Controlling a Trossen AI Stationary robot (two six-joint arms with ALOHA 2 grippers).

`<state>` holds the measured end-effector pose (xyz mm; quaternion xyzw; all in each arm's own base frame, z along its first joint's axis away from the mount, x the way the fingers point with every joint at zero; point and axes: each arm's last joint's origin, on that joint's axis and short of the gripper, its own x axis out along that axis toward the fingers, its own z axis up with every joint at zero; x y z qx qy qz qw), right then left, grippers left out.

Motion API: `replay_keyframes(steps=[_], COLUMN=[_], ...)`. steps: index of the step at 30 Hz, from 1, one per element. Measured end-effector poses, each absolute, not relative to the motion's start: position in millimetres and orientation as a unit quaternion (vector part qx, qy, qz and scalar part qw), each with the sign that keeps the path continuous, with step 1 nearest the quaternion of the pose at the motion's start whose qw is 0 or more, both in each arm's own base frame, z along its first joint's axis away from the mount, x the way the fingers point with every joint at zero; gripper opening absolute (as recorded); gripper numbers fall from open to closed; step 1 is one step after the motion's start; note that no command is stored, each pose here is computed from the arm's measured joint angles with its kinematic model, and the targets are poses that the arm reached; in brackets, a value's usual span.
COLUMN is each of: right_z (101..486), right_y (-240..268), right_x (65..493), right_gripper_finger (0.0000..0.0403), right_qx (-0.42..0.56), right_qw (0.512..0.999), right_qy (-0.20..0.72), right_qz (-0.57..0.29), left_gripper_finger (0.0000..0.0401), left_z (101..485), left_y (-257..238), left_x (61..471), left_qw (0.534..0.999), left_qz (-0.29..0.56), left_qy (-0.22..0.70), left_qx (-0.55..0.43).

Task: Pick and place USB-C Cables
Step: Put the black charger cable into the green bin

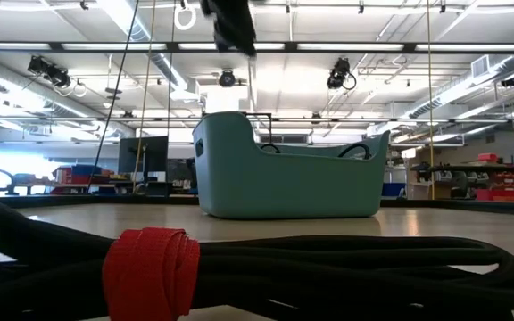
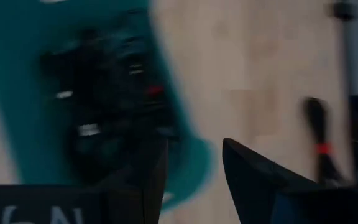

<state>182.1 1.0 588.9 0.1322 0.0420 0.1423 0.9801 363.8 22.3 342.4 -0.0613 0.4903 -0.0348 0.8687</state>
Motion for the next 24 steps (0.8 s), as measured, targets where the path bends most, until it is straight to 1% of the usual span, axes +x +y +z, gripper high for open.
replay_keyframes(steps=[4, 9, 20, 24], right_z=[587.9, 585.3, 583.1, 583.0], right_y=[1.0, 1.0, 1.8, 1.8], right_x=[182.1, 181.9, 181.4, 181.4], right_gripper_finger=[0.0146, 0.0146, 0.0146, 0.0146], right_qx=[0.133, 0.122, 0.116, 0.116], right_qw=[0.980, 0.981, 0.979, 0.979], right_qy=[0.047, 0.058, 0.070, 0.070], right_qz=[0.142, 0.141, 0.153, 0.153], left_gripper_finger=[0.0160, 0.0160, 0.0160, 0.0160], left_z=[356.1, 353.0, 322.5, 305.2], left_y=[-30.5, -89.0, -173.8, -202.3], left_x=[352.9, 345.3, 336.0, 333.4], left_qw=[0.873, 0.862, 0.825, 0.811], left_qz=[-0.084, -0.123, -0.104, -0.103], left_qy=[0.479, 0.491, 0.546, 0.565], left_qx=[-0.043, -0.040, -0.104, -0.108])
